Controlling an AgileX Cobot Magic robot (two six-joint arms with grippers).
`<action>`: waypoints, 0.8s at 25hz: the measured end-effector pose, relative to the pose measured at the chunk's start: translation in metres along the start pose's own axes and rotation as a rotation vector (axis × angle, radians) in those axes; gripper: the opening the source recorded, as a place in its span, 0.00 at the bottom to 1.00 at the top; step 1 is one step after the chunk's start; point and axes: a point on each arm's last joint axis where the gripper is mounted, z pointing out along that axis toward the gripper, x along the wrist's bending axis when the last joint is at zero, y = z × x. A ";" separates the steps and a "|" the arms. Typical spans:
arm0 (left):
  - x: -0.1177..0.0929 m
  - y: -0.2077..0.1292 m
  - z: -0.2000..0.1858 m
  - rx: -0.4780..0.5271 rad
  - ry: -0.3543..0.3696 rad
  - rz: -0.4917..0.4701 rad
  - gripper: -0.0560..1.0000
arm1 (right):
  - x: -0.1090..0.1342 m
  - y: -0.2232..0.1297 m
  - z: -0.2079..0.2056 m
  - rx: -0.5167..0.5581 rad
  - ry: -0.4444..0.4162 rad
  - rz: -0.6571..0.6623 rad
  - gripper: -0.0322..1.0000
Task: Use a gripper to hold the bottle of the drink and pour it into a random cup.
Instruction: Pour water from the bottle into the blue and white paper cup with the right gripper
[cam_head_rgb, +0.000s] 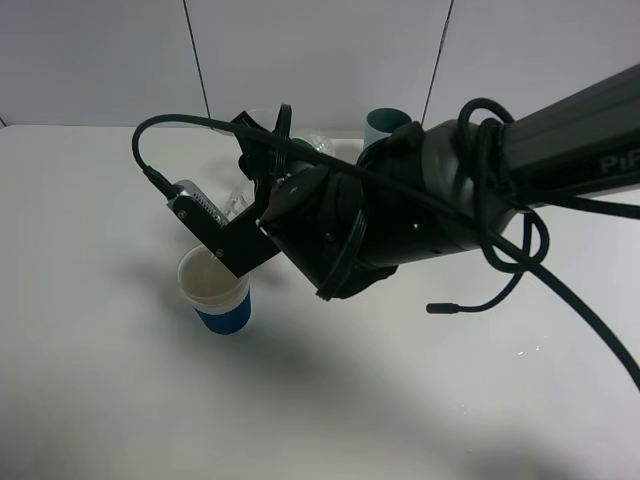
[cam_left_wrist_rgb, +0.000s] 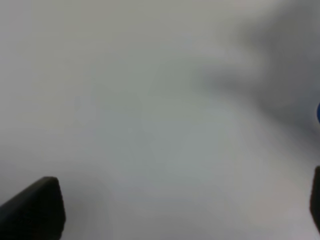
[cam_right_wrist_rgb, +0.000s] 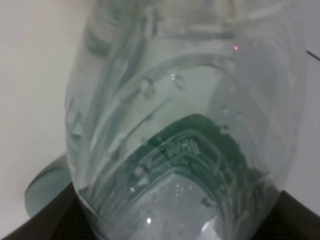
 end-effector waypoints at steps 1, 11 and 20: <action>0.000 0.000 0.000 0.000 0.000 0.000 0.99 | 0.000 0.000 0.000 0.000 -0.001 -0.001 0.58; 0.000 0.000 0.000 0.000 0.000 0.000 0.99 | 0.000 0.000 0.000 0.000 -0.001 -0.011 0.58; 0.000 0.000 0.000 0.000 0.000 0.000 0.99 | 0.000 0.000 0.000 0.000 -0.003 -0.039 0.58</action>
